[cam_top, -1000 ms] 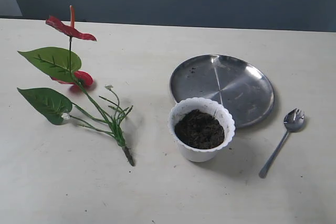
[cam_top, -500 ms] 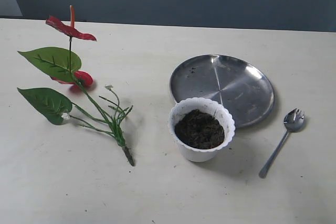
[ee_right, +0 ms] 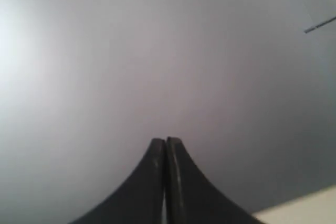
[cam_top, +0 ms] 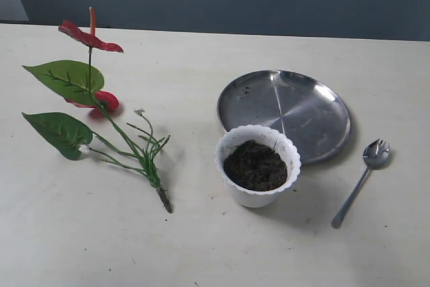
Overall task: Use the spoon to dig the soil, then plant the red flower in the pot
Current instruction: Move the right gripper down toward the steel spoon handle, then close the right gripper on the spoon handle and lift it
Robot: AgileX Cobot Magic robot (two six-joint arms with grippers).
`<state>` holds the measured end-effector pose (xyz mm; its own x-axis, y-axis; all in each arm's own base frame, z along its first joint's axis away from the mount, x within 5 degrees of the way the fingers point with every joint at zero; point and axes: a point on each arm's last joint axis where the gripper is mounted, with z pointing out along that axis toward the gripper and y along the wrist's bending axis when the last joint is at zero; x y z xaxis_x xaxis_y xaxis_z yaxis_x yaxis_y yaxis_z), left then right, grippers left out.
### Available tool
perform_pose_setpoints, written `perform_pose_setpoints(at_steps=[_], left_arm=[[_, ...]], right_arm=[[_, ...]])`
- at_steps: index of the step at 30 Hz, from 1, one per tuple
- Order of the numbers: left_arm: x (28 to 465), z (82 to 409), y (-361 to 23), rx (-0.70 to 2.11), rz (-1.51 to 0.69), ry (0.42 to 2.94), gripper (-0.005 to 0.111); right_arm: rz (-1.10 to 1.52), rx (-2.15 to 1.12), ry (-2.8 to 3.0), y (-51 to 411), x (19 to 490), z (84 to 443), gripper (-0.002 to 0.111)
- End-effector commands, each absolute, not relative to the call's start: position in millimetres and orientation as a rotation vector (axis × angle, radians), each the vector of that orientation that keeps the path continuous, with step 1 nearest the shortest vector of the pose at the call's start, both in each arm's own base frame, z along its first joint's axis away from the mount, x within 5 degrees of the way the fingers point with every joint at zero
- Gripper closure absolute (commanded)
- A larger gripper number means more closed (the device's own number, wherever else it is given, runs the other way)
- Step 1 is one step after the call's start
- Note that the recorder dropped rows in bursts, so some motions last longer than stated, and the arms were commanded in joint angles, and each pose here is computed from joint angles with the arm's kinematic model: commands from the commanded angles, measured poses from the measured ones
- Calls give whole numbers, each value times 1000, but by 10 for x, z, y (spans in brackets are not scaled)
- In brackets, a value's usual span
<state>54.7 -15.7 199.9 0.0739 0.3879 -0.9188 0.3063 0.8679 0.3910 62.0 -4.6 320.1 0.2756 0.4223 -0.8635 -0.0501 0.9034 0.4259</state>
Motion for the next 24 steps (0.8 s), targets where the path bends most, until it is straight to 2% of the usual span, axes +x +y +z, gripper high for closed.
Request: perform_pose_setpoints(at_steps=[1,5,9,13,16,20,21,24], left_arm=[[541,2016,-163,564,47,1509,106],[541,2016,-163,564,47,1509,106],[541,2016,-163,564,47,1509,106],[541,2016,-163,564,47,1509,106],[541,2016,-163,564,47,1509,106],[541,2016,-163,564,47,1509,106],[541,2016,-163,564,47,1509,106],[541,2016,-163,564,47,1509,106]], right_arm=[[2,335,1749,-187,1112,3286,109],[-112,262,2194,-221,1614,3176,109],[-85,251,2604,-108,2018,2916,109],[10,259,2801,91,2335,2509,109],[145,289,2876,328,2635,2059,109],[169,323,2945,434,2826,1595,109],[162,326,2966,435,2837,1523,107],[142,334,3018,437,2861,1335,78]])
